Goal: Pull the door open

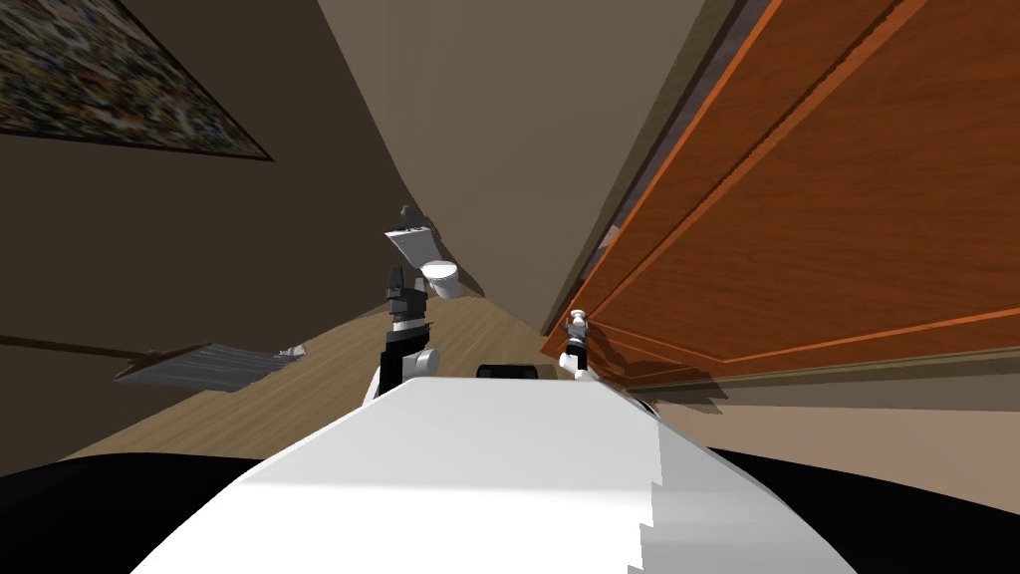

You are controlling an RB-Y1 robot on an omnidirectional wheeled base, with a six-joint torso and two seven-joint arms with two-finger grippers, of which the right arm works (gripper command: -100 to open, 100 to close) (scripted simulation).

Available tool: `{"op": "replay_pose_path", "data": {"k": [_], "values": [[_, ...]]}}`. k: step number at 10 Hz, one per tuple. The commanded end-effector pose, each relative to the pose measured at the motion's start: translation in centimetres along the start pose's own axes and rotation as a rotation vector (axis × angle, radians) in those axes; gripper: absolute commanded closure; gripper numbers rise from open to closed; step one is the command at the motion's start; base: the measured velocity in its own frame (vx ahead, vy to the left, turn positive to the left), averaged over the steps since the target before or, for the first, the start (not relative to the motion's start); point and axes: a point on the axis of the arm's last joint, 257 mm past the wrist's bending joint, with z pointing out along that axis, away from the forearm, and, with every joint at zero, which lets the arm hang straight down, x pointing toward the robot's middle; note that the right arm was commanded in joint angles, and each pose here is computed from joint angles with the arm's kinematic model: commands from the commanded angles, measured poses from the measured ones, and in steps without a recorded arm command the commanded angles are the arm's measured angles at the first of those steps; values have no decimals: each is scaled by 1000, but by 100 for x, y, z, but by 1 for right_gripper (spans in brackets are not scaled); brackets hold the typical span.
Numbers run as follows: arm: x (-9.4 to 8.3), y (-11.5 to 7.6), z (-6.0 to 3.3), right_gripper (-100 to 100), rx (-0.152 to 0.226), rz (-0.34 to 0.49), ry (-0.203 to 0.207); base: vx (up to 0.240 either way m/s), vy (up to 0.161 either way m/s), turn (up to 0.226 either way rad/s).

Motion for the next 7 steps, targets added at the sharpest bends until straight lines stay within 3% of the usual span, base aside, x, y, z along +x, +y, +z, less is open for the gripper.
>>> {"op": "replay_pose_path", "data": {"k": [1, 7], "values": [[25, -69, -1, -100, -4, 62, -2, -114, -13, 33], [124, -250, 19, -100, -18, 249, -3, -91, -4, 23]]}}
